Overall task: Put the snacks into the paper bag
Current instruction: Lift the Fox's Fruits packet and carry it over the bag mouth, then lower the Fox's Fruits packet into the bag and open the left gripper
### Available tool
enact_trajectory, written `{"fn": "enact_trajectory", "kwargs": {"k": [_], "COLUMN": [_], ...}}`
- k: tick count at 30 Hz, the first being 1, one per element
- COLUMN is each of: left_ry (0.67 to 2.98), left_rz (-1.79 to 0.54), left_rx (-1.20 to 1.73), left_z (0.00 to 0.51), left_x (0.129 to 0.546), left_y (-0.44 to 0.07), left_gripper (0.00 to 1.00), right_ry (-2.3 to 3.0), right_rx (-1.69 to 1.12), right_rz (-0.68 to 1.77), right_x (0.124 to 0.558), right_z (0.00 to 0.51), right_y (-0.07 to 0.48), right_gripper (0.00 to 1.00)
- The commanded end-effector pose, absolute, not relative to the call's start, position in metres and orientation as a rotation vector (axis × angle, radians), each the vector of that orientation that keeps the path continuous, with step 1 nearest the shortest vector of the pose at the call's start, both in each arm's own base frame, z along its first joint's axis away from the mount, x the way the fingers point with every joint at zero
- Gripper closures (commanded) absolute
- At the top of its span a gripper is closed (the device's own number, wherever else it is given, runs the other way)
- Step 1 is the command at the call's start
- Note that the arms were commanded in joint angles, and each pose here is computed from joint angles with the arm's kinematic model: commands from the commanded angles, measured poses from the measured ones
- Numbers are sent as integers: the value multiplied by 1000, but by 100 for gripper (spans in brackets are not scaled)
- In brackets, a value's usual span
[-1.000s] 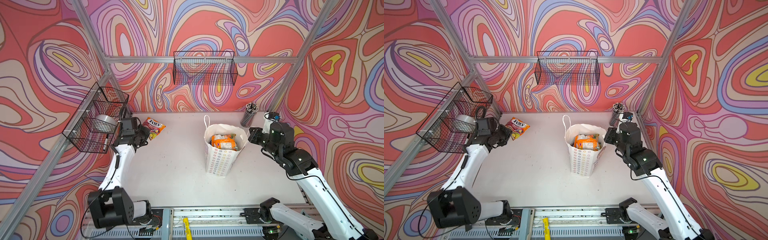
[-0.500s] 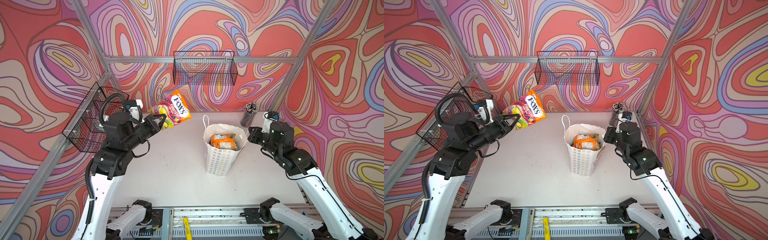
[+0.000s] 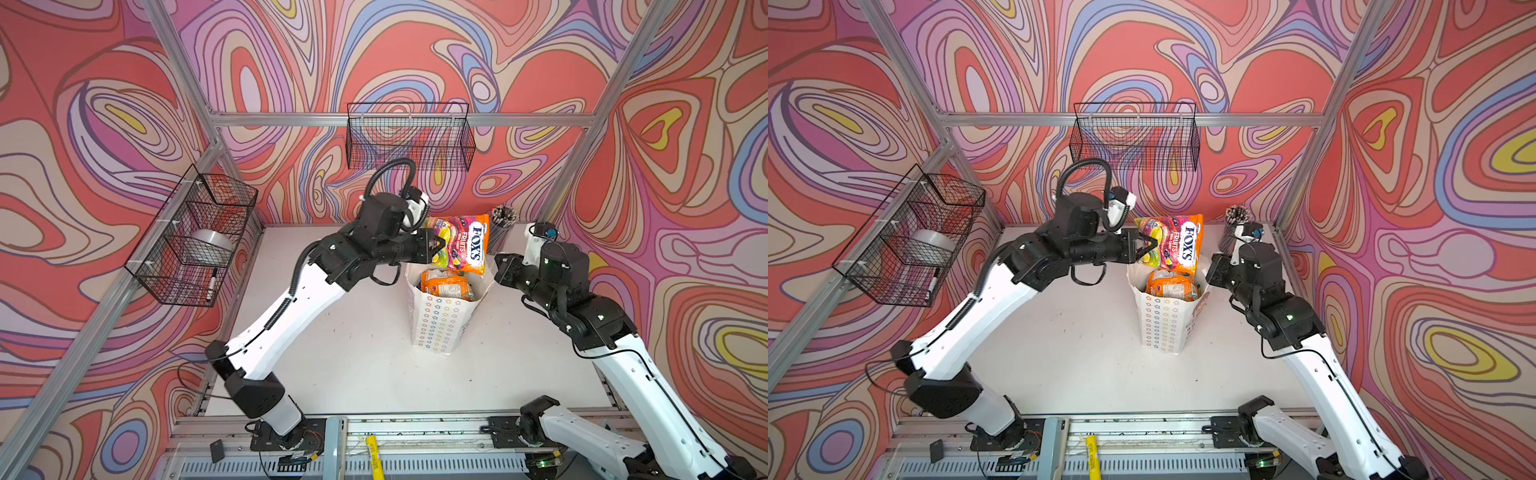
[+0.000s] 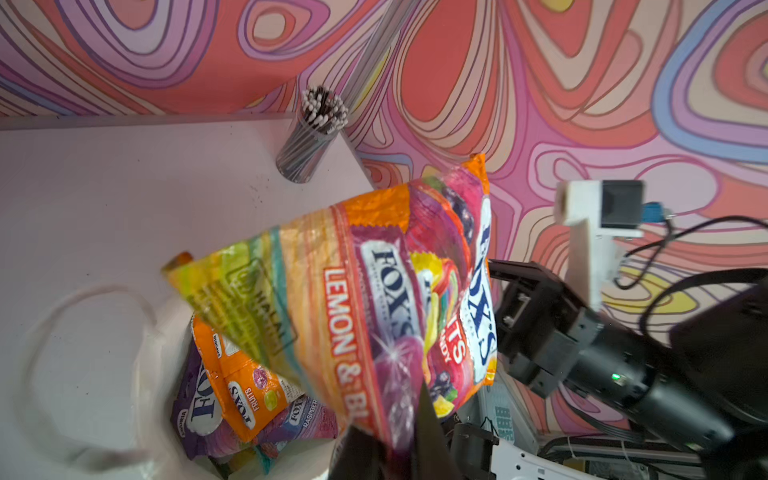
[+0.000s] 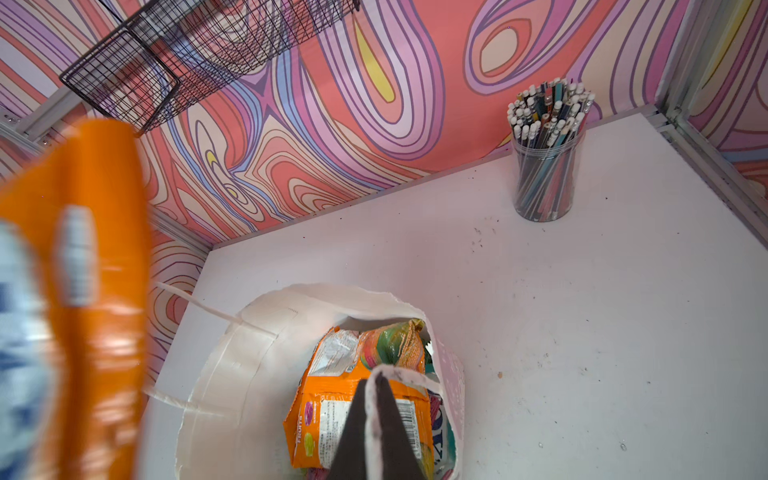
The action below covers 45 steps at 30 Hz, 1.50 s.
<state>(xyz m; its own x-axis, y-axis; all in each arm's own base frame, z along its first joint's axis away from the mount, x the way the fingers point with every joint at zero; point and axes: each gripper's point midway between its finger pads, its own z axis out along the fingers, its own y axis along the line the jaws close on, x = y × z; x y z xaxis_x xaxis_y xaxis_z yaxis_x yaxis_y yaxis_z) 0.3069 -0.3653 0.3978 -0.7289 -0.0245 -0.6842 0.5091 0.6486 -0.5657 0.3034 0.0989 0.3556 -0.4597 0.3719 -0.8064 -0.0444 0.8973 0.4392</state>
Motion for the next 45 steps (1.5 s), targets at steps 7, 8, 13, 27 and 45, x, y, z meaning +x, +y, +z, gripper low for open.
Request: {"fn": "enact_trajectory", "kwargs": {"k": [7,8,13,27,45], "left_ry": [2372,2383,2443,2548,2388], "left_rz": [-800,-794,-758,-653,-741], "left_rx": [447,448,461,473,549], "left_z": [340,335,312,278,344], "left_x": [329,329,324,307,302], "left_y": [-373,-373,-372,-369,-385], "left_gripper": [91,91,91,87,50], "right_ry": [1932,1932,1926,1938,1925], "right_rx": [257,258,258,233,225], "right_rz": [524,520,511,473,472], "right_x": [291,290,285,281,278], "right_z": [387,388,391,392,398], "right_y": [92,92,88,85,84], "right_gripper": [100,100,100,100,100]}}
